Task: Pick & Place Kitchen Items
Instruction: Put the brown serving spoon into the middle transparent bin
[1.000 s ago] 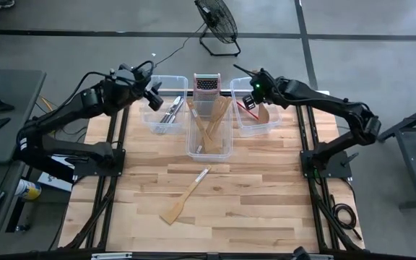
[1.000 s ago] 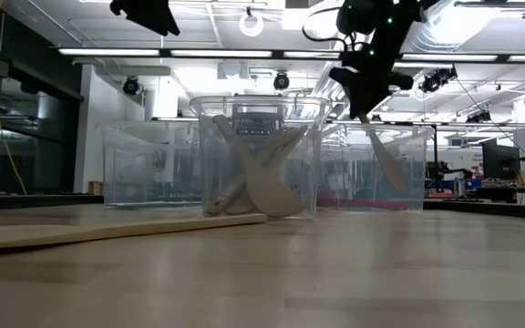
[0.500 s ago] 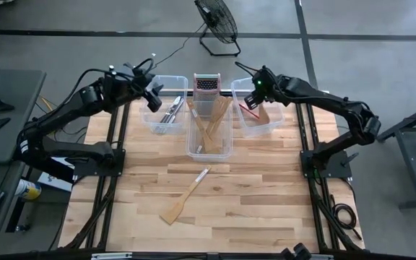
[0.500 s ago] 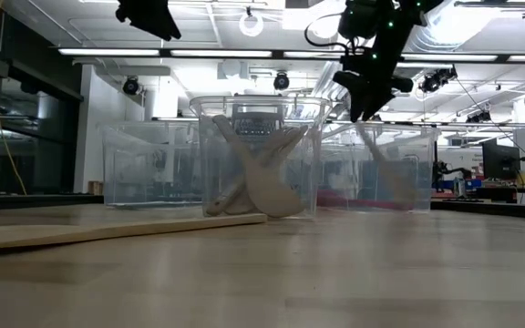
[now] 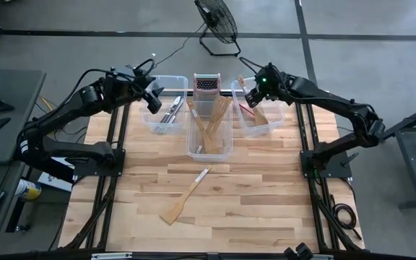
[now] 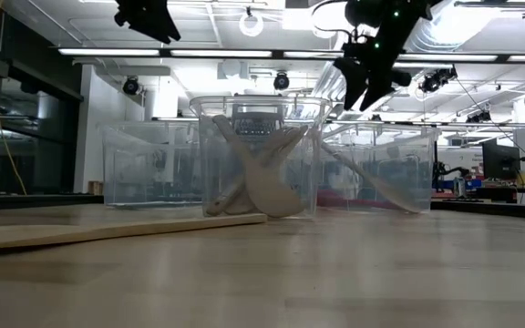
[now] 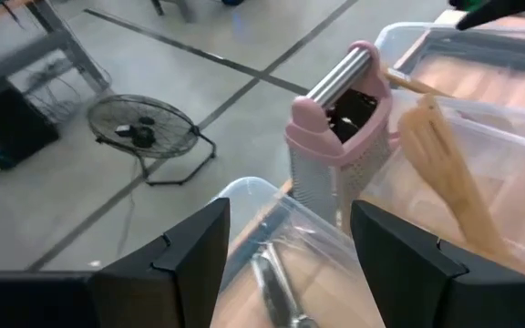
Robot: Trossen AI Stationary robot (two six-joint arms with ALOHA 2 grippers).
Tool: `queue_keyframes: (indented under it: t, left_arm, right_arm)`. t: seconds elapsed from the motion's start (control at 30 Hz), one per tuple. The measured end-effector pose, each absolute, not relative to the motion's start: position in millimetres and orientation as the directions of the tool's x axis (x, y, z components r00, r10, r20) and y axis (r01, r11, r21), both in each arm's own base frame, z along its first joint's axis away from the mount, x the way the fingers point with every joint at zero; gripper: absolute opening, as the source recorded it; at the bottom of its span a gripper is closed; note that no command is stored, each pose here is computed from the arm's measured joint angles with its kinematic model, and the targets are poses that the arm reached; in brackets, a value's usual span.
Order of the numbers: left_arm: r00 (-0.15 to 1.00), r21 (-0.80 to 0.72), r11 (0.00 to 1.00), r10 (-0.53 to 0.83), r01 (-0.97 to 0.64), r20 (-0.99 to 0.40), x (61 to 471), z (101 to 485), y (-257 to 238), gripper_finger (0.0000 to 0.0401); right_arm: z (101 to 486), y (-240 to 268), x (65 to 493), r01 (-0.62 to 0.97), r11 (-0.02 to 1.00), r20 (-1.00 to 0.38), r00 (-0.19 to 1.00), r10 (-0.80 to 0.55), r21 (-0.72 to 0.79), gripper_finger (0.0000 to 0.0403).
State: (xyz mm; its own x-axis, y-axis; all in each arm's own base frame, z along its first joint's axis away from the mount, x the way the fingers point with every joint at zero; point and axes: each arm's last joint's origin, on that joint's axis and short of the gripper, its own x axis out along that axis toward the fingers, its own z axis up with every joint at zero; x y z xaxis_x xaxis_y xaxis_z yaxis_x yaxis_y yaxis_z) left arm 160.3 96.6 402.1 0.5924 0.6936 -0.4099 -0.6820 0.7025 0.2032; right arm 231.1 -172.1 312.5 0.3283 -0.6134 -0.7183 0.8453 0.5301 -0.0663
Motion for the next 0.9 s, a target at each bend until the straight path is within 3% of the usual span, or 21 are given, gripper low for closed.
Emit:
queue_keyframes:
  t: [0.27,0.6,0.9]
  left_arm:
    - [0.643,0.034,0.745,0.598,-0.666,-0.479,160,396,93,0.0225]
    - [0.645,-0.173,0.764,0.374,-0.622,-0.666,159,378,79,0.0225]
    - [0.646,-0.271,0.769,0.230,-0.579,-0.728,171,370,57,0.0225]
  right_arm:
    - [337,-165,215,0.795,0.604,-0.651,0.435,-0.622,-0.046,0.0226]
    - [363,-156,197,0.742,0.671,-0.557,0.554,-0.618,-0.006,0.0227]
    - [368,-152,194,0.713,0.701,-0.540,0.590,-0.600,0.000,0.0227]
